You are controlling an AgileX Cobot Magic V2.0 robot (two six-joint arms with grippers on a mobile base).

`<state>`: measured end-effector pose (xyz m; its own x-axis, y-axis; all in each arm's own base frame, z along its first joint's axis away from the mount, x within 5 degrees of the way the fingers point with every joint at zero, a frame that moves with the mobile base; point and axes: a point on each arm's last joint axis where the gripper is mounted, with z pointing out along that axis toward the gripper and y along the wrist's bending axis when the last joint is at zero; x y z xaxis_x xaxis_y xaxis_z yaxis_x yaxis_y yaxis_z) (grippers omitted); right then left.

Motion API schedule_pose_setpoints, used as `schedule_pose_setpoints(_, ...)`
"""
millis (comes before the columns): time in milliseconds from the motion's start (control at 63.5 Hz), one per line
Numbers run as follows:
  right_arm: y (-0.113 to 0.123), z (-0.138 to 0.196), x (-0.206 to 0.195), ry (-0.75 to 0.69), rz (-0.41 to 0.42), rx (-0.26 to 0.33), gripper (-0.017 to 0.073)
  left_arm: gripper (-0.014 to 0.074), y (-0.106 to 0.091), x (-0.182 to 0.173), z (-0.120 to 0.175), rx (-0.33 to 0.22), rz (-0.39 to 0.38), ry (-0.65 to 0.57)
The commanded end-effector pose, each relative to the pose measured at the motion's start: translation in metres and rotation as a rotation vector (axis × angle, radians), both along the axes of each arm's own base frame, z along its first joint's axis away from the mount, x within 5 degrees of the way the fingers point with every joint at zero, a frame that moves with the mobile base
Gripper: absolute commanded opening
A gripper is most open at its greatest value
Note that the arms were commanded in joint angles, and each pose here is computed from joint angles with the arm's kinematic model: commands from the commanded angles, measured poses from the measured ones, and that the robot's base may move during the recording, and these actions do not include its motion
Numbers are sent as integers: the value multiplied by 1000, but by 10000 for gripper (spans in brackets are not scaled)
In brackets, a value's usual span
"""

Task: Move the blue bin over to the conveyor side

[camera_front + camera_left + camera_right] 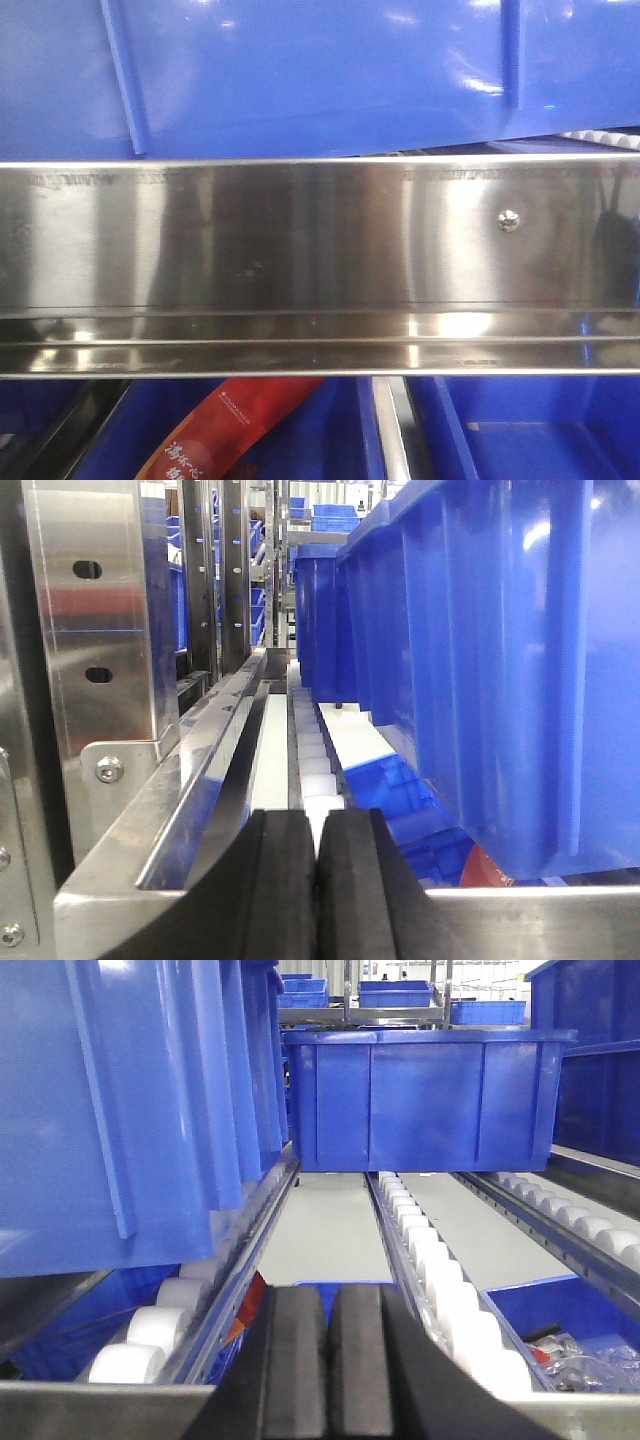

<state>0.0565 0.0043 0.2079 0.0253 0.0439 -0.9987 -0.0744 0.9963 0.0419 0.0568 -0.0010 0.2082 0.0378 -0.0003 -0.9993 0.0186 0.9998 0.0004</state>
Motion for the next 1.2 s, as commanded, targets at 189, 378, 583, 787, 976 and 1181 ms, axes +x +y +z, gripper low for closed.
schedule_pose_setpoints(189, 0, 2, 0, -24, -1, -9, -89, -8, 0, -1, 3, 1, 1, -23)
schedule_pose_setpoints(378, 0, 2, 0, -24, -1, -9, -89, -8, 0, -1, 3, 1, 1, -23)
schedule_pose_setpoints(583, 0, 2, 0, -24, -1, -9, -89, -8, 0, -1, 3, 15, 2, -23)
schedule_pose_setpoints(787, 0, 6, -1, -72, -6, -31, -89, -8, 0, -1, 3, 35, 4, -24)
schedule_pose_setpoints(976, -1, 11, -1, -123, -8, -27, -89, -8, 0, -1, 6, 36, 2, -63)
schedule_pose_setpoints(1181, -1, 35, -7, -319, -17, -8, -89, -8, 0, -3, 21, -46, -4, -224)
